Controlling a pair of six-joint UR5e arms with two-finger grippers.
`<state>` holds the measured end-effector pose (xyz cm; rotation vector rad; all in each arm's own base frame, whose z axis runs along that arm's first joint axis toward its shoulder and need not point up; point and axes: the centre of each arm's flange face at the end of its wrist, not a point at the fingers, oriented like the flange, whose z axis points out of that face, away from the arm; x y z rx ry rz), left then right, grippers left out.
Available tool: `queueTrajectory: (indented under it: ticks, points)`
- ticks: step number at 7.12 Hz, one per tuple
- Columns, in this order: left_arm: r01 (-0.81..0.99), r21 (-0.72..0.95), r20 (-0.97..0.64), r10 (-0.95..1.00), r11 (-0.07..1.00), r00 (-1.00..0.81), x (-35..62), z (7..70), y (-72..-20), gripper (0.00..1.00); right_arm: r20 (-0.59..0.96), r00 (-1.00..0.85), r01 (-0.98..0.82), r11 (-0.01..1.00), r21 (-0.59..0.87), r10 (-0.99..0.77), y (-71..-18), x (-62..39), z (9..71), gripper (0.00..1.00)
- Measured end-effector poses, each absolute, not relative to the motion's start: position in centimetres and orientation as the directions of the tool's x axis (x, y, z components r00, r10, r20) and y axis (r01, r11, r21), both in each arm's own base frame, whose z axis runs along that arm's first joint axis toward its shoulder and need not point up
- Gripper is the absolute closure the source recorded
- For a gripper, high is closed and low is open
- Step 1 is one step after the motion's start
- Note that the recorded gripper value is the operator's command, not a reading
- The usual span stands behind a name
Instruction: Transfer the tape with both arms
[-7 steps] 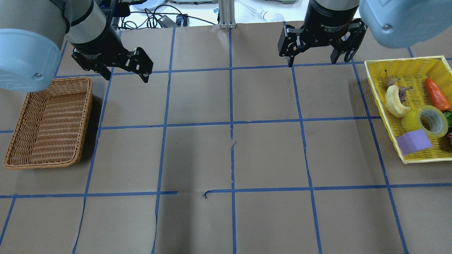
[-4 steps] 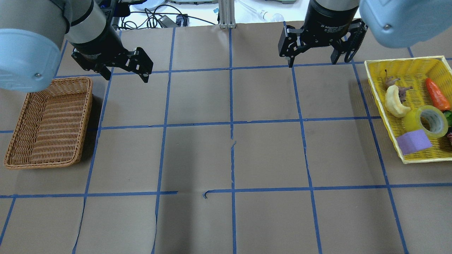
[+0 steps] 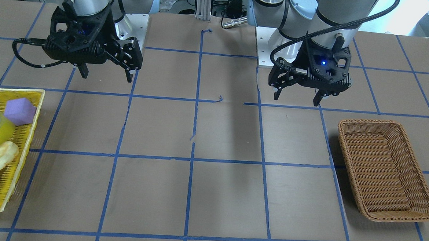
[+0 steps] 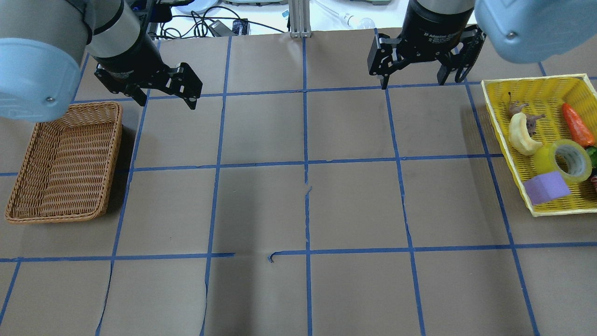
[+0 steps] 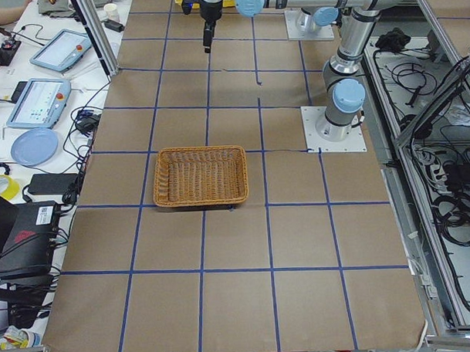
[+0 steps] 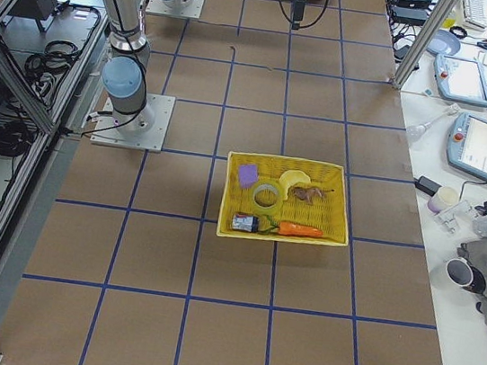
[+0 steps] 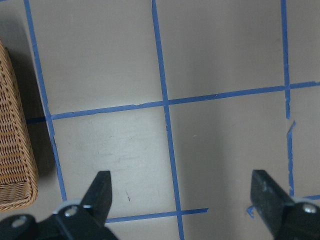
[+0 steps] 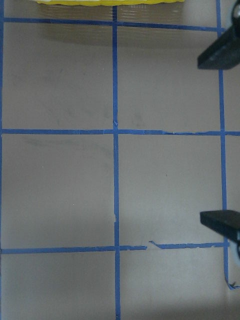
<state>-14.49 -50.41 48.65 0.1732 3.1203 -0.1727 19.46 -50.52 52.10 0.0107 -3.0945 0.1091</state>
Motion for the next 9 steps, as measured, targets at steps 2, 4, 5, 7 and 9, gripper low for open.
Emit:
queueTrajectory:
  ticks: [2, 4, 5, 7, 9]
  points:
    - [0.112, -0.109, -0.018, 0.111, 0.988, -0.994, -14.5, 48.6, -50.4, 0.00, 0.042, -0.999, -0.014, 0.997, -0.072, -0.010, -50.5, 19.5, 52.2, 0.00]
    - [0.112, -0.107, -0.018, 0.111, 0.988, -0.994, -14.5, 48.6, -50.4, 0.00, 0.036, -0.999, -0.020, 0.997, -0.077, -0.017, -50.5, 19.7, 52.4, 0.00]
    - [0.112, -0.107, -0.018, 0.111, 0.988, -0.994, -14.5, 48.5, -50.4, 0.00, 0.033, -0.999, -0.018, 0.997, -0.080, -0.015, -50.4, 19.9, 52.6, 0.00]
    - [0.112, -0.107, -0.018, 0.110, 0.988, -0.994, -14.5, 48.5, -50.4, 0.00, 0.042, -0.997, -0.072, 0.996, -0.044, -0.071, -51.1, 19.6, 51.4, 0.00]
    - [0.112, -0.110, -0.018, 0.110, 0.988, -0.994, -14.5, 48.5, -50.4, 0.00, 0.106, -0.982, -0.161, 0.986, -0.043, -0.156, -54.0, 14.6, 50.0, 0.00]
